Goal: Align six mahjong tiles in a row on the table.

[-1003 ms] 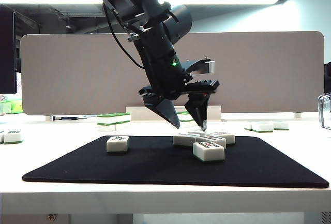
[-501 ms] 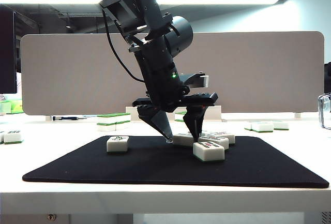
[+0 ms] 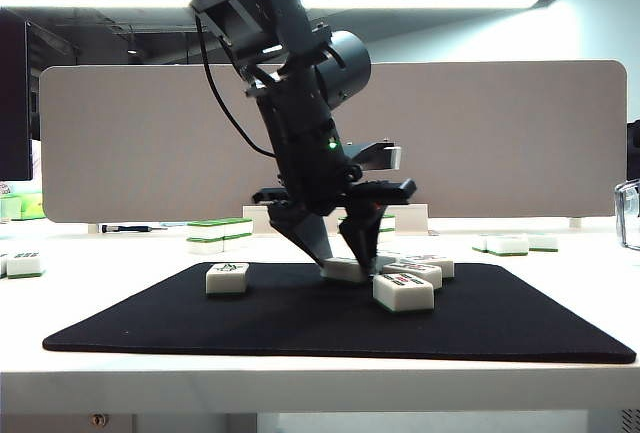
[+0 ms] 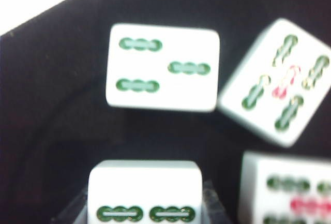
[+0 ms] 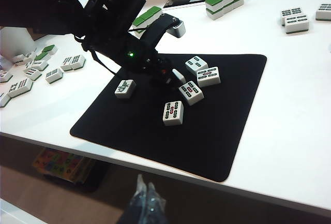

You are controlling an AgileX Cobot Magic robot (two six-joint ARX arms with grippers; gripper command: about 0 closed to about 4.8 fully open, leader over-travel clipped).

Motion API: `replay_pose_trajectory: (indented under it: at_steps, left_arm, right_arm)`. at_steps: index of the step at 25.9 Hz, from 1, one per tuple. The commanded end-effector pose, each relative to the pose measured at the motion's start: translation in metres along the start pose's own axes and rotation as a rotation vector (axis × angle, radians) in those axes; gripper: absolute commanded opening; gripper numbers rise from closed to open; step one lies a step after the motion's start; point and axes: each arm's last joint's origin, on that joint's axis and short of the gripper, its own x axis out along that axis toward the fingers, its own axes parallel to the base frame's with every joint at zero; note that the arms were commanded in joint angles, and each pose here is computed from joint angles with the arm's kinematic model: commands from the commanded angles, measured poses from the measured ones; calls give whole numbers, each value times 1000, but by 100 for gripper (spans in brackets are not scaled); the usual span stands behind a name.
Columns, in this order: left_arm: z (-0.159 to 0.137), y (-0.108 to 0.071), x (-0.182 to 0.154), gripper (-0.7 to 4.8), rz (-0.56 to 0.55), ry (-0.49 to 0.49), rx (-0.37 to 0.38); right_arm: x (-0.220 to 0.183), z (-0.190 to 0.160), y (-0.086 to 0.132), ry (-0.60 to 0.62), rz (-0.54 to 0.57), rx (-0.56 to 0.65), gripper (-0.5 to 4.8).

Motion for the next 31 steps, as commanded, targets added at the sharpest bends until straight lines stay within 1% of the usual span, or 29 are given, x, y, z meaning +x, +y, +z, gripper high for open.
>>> replay_pose_trajectory:
  at_steps: [1, 3, 4, 6, 8, 11, 14, 16, 17, 19, 23, 28, 31]
  left_arm:
    - [1, 4, -24, 206, 6, 23, 165]
    - [0, 5, -35, 206, 4, 44, 278]
    - [-2, 10, -45, 206, -1, 64, 369]
    - [-5, 10, -51, 206, -11, 97, 461]
    - [-9, 16, -54, 206, -28, 137, 536]
    - [-18, 25, -54, 207, -69, 226, 642]
    - [-24, 32, -54, 211, -113, 266, 728]
    - [-24, 39, -54, 211, -142, 250, 727]
    - [-24, 44, -54, 211, -183, 221, 705]
    - [-23, 48, -51, 211, -224, 189, 695]
    - [-20, 49, -48, 210, -208, 153, 698]
    - [-23, 51, -35, 210, -211, 178, 696]
    - [-22, 52, -35, 210, -183, 184, 706]
  right_arm:
    - [-2, 0, 1, -24, 5, -16, -1]
    - [-2, 0, 1, -24, 2, -16, -1]
    - [-2, 0, 1, -24, 2, -16, -1]
    - [-2, 0, 1, -24, 2, -16, -1]
    - [-2, 0, 1, -24, 2, -16, -1]
    - [-2, 0, 1, -23, 3, -15, -1]
    - [-2, 0, 1, -24, 2, -16, -1]
    - [-2, 0, 1, -24, 2, -16, -1]
    - [-2, 0, 1, -24, 2, -16, -1]
    - [-2, 0, 1, -24, 2, -16, -1]
    - [-2, 0, 1, -23, 3, -15, -1]
    - [-2, 0, 1, -23, 3, -15, -1]
    - [-2, 0, 1, -23, 3, -15, -1]
